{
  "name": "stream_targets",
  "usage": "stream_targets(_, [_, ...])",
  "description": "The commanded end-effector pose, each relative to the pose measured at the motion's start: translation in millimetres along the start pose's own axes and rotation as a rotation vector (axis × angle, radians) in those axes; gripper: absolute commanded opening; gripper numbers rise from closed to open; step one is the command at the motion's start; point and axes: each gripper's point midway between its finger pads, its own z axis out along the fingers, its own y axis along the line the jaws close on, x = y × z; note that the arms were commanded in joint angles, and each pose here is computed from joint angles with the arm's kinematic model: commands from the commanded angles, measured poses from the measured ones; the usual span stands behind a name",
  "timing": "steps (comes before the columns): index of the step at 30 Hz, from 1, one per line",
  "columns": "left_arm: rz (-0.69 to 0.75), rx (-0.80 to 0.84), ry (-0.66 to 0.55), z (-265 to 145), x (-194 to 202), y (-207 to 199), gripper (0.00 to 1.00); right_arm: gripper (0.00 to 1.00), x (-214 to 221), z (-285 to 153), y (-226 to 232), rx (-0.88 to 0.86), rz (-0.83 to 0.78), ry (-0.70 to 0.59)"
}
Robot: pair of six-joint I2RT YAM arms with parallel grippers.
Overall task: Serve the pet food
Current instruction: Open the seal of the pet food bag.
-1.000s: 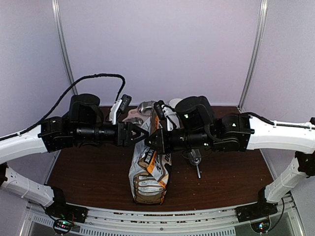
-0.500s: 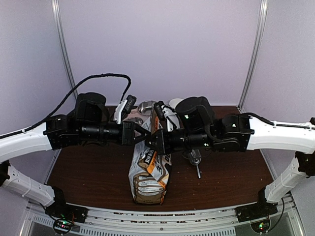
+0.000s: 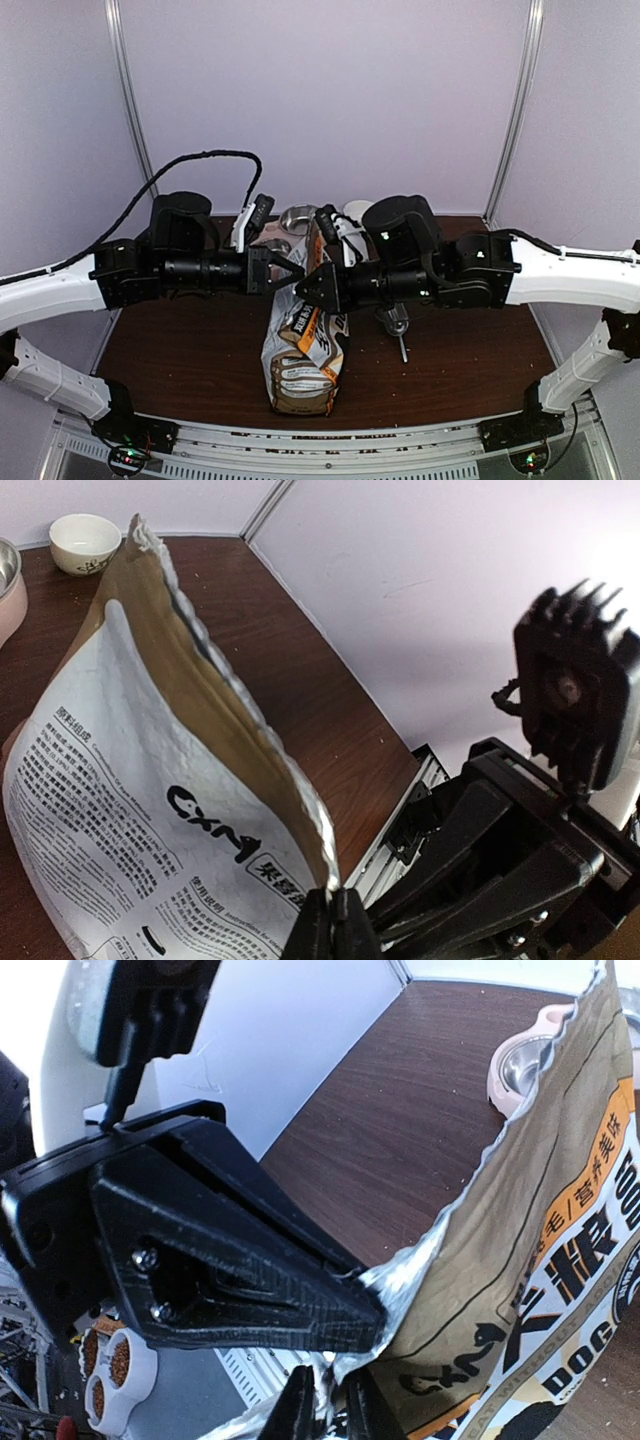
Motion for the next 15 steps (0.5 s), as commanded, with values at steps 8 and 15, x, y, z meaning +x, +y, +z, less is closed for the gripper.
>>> stream_targets(8, [-0.017,0.023,-0.084,-9,-14,-6,0.00,0.33,-13,-36,-1,0.000,-0.003,-0.057])
stream_targets(15, [-0.017,0.021,-0.083,-9,-14,-6,0.00,0.39,-17,-37,-11,0.069,0.029,-0.066])
